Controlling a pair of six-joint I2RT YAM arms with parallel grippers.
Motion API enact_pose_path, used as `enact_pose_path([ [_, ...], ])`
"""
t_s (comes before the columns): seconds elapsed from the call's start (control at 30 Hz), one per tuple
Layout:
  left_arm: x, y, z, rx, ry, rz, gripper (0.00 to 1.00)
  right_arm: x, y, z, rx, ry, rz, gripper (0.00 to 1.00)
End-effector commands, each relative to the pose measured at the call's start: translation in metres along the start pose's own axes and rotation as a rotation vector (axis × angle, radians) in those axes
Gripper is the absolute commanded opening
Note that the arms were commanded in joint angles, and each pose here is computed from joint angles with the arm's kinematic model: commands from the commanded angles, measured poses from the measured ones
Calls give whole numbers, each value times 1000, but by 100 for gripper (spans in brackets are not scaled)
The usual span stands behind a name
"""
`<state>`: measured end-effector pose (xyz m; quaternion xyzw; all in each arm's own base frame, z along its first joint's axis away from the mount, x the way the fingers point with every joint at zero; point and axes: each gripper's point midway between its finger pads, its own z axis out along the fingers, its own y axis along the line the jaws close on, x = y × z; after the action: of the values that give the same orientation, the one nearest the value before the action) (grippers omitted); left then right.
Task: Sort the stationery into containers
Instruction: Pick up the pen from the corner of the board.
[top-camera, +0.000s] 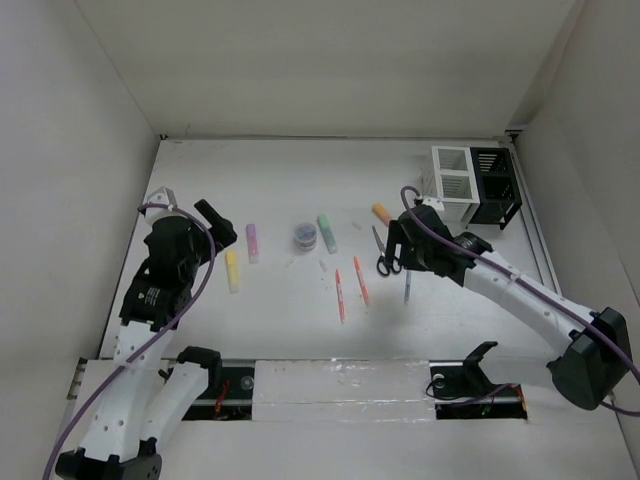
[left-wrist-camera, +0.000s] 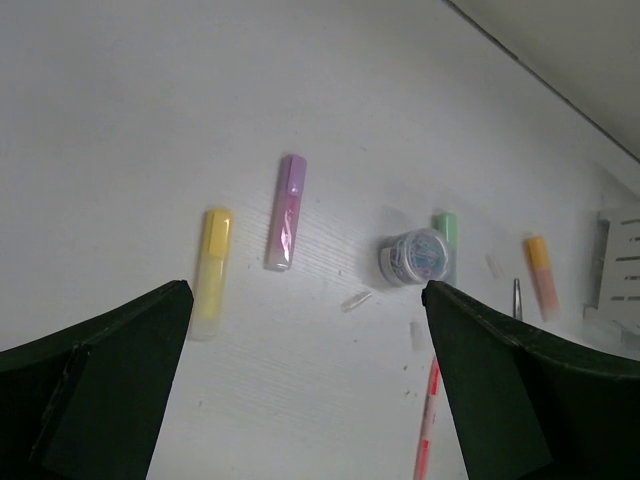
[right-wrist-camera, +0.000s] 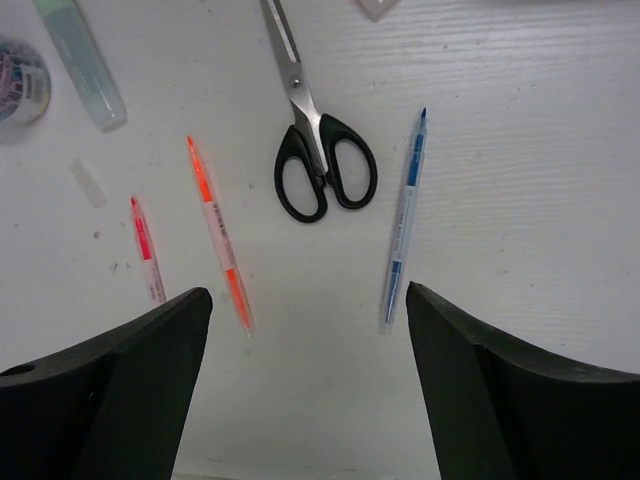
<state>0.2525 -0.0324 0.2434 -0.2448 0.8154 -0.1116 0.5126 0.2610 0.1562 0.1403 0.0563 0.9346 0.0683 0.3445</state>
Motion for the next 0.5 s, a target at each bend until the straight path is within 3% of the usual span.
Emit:
enact_pose_path([
  [0.0,-20,-15,-6,58,-77,-26,100,1,13,20,-76,7,65,82],
  [0.47,-12,-20,-3,79,-42,5,100,49,-25,67,29,164,83,79],
])
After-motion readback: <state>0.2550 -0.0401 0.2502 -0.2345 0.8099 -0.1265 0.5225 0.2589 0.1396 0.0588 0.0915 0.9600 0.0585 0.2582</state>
